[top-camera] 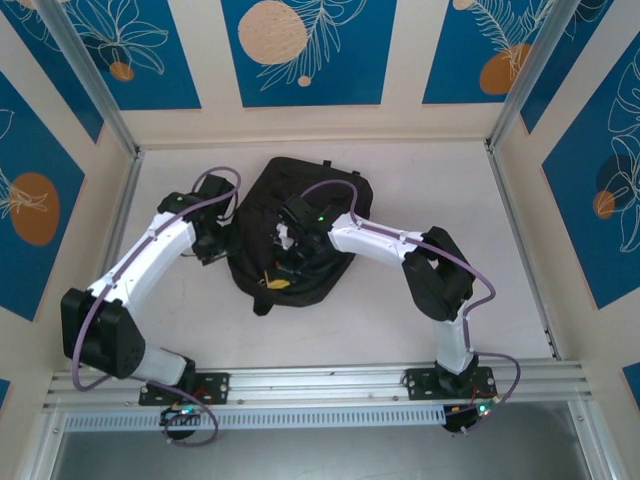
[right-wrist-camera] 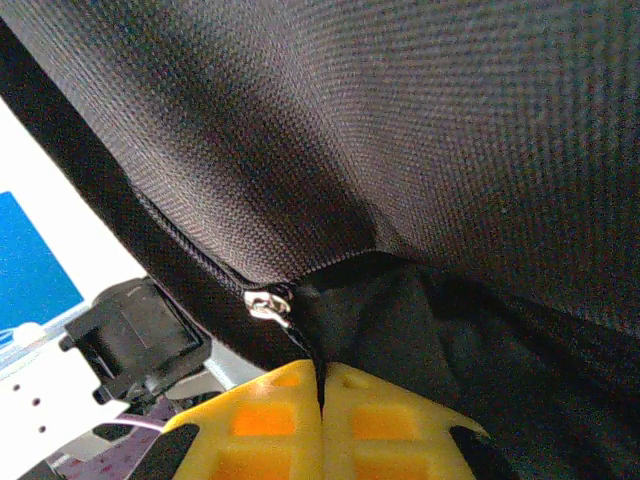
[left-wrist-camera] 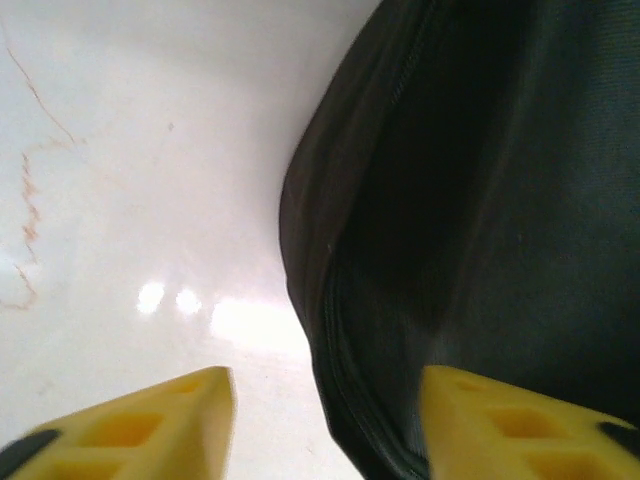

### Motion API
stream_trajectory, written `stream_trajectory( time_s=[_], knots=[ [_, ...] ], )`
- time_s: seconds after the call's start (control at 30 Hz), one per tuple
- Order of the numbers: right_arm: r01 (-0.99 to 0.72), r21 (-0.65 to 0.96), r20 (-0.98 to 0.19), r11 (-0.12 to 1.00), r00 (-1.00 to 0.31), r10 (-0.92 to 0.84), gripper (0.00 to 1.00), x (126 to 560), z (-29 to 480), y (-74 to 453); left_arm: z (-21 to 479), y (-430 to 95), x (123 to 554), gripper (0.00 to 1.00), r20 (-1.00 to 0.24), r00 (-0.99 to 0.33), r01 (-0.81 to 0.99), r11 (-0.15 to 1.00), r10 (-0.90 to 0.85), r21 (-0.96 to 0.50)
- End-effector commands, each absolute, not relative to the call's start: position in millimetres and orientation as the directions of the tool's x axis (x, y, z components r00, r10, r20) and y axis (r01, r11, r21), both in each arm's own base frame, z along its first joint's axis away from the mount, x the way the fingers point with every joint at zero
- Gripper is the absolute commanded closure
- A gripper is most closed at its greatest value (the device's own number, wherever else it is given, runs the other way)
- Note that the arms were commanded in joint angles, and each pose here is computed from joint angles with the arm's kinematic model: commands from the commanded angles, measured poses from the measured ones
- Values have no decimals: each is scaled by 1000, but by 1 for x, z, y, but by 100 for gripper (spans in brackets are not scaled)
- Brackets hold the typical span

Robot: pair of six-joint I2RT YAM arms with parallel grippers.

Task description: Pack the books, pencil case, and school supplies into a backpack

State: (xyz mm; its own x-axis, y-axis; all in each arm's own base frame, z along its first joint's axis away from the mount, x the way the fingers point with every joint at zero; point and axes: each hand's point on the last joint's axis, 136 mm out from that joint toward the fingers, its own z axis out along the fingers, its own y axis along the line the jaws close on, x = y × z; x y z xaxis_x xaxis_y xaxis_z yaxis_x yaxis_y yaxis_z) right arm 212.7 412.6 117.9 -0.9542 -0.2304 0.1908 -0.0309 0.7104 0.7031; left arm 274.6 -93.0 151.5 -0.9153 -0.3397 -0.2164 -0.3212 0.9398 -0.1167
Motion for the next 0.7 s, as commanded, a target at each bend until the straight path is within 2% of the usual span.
stream_trajectory(
  time_s=[0.0,0.17,0.27,0.37,0.47,0.6,0.67],
  knots=[
    [-8,709,180,705,-965,-191,100,223,128,417,150,-97,248,43,-136,-905,-381,910,-404,-164],
    [-8,718,180,696,-964,-196,100,220,136,416,135,-108,235,42,-52,-881,-449,865,-471,-222],
    [-10,715,183,699,-963,-200,100,219,138,415,124,-117,231,44,7,-868,-482,840,-496,-250],
    [-11,719,186,695,-960,-209,100,215,142,414,115,-115,232,48,7,-858,-500,831,-514,-242],
    [-17,720,210,694,-948,-241,100,206,143,414,113,-112,240,63,-18,-853,-504,833,-521,-228],
    [-35,700,251,713,-923,-292,100,186,142,403,116,-99,253,99,-83,-850,-500,847,-520,-179],
    [-28,701,278,712,-909,-309,100,174,143,395,116,-93,255,100,-108,-851,-497,854,-515,-156]
  ],
)
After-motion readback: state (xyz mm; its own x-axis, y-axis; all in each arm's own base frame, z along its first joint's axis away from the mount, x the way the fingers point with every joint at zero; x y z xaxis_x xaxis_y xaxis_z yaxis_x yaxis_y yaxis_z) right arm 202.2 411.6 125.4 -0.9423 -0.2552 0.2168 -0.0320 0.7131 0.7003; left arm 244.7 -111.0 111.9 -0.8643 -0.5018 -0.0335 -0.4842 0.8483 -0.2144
